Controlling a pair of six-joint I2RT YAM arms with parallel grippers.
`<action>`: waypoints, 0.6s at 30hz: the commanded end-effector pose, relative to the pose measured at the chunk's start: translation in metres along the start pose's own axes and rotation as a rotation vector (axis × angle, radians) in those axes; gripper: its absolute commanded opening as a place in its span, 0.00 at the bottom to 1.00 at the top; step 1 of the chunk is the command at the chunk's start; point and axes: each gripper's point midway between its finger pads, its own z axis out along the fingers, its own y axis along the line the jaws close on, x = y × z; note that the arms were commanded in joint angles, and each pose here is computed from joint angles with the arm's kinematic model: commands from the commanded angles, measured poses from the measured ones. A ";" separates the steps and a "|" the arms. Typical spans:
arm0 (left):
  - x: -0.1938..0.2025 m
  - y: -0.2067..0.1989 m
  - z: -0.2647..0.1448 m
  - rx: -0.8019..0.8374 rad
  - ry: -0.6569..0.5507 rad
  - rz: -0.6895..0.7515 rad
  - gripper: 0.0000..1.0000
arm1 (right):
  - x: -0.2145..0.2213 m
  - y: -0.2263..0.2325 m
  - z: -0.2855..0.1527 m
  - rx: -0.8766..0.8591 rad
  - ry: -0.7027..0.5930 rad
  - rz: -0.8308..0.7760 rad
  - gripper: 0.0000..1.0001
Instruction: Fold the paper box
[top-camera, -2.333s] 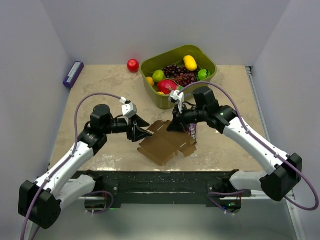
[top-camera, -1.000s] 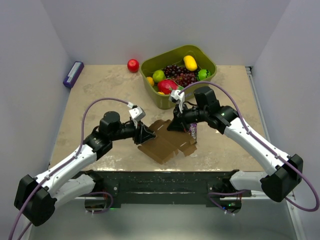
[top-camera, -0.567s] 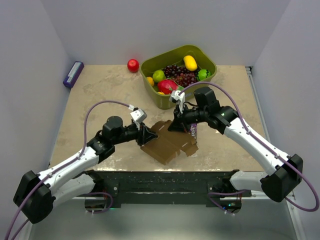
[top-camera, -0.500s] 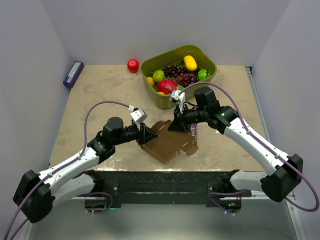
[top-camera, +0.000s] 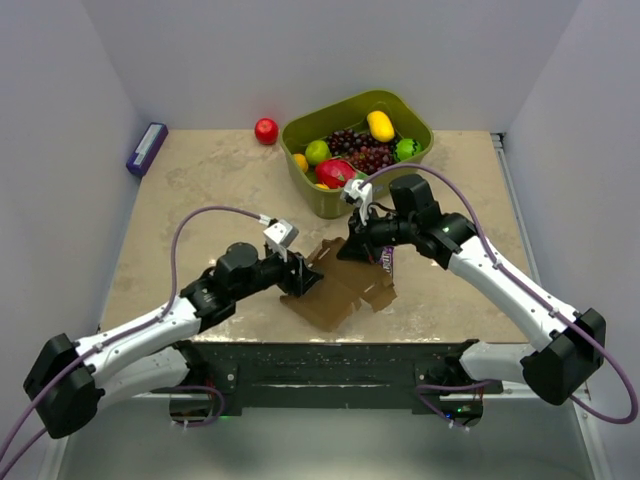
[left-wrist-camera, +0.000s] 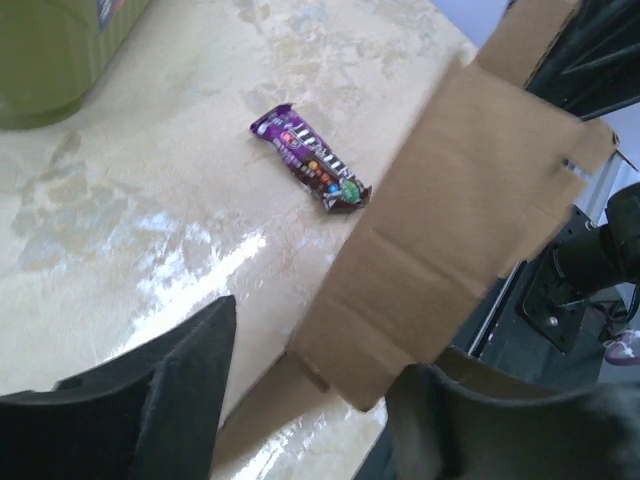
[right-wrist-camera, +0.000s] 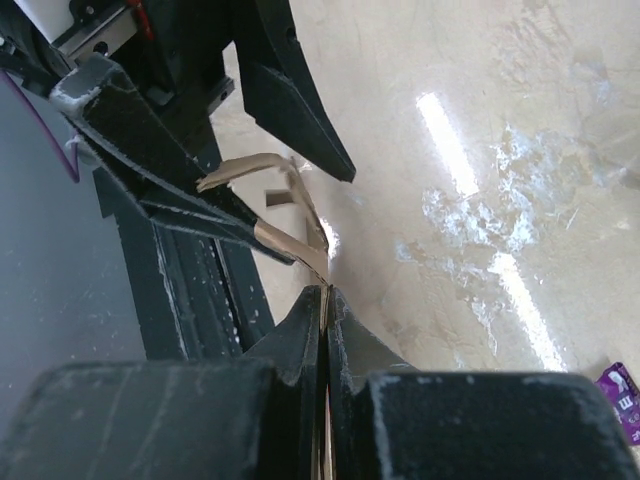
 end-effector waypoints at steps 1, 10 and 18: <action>-0.050 -0.005 -0.024 -0.067 -0.066 0.074 0.68 | -0.015 0.005 0.001 -0.012 -0.049 -0.032 0.00; -0.125 -0.033 -0.044 -0.027 -0.184 0.173 0.70 | -0.015 0.009 0.000 -0.030 -0.047 -0.037 0.00; -0.145 -0.028 -0.018 -0.035 -0.150 0.259 0.67 | -0.016 0.013 -0.002 -0.042 -0.055 -0.047 0.00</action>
